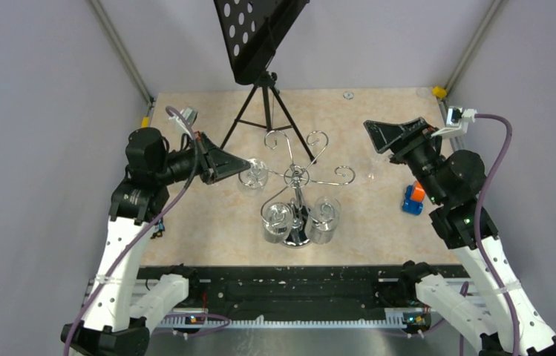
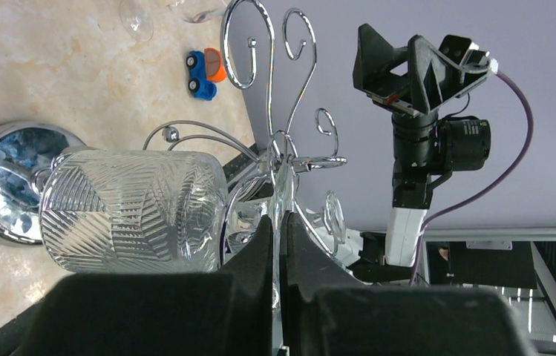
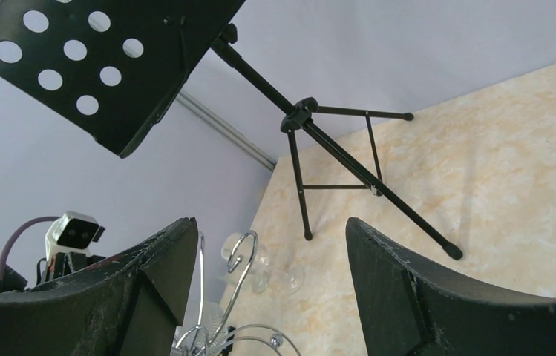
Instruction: Take the wine glass off the wine glass rack
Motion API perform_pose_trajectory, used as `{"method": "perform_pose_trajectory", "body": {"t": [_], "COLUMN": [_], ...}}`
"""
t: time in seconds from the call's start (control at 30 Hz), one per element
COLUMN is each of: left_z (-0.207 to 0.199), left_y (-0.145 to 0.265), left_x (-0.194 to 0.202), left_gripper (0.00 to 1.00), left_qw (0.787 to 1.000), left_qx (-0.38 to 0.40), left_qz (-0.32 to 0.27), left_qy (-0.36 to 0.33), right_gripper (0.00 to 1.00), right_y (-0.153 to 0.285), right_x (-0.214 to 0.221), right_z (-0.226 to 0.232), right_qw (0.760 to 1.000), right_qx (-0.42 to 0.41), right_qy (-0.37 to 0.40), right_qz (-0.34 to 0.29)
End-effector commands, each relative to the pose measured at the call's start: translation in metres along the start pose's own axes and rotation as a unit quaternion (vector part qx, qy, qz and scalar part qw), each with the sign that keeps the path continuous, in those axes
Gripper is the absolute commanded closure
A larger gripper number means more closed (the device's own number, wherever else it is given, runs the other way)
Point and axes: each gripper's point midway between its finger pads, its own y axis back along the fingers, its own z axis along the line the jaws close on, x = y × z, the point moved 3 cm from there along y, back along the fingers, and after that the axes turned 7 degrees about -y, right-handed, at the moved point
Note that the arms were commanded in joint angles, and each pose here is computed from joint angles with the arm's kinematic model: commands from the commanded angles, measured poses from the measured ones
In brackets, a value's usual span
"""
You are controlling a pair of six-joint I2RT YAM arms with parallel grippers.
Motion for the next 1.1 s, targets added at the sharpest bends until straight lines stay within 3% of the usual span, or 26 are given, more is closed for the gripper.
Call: {"method": "perform_pose_trajectory", "body": {"t": [0.0, 0.6, 1.07], "left_z": [-0.021, -0.014, -0.021], "left_y": [0.014, -0.002, 0.020], "left_x": [0.012, 0.017, 0.033], "left_gripper": [1.00, 1.00, 1.00], "left_qw": [0.997, 0.995, 0.992], "left_qx": [0.042, 0.056, 0.028], "left_qz": [0.014, 0.048, 0.053], "left_qy": [-0.056, -0.065, -0.115], "right_gripper": [0.26, 0.26, 0.26], "right_y": [-0.001, -0.001, -0.009], "right_x": [-0.006, -0.005, 0.000], "right_z": [0.011, 0.009, 0.009], "right_qw": [1.000, 1.000, 1.000], "right_qx": [-0.025, -0.019, -0.026], "right_qy": [0.002, -0.003, -0.011], "right_qz": [-0.013, -0.012, 0.000]}}
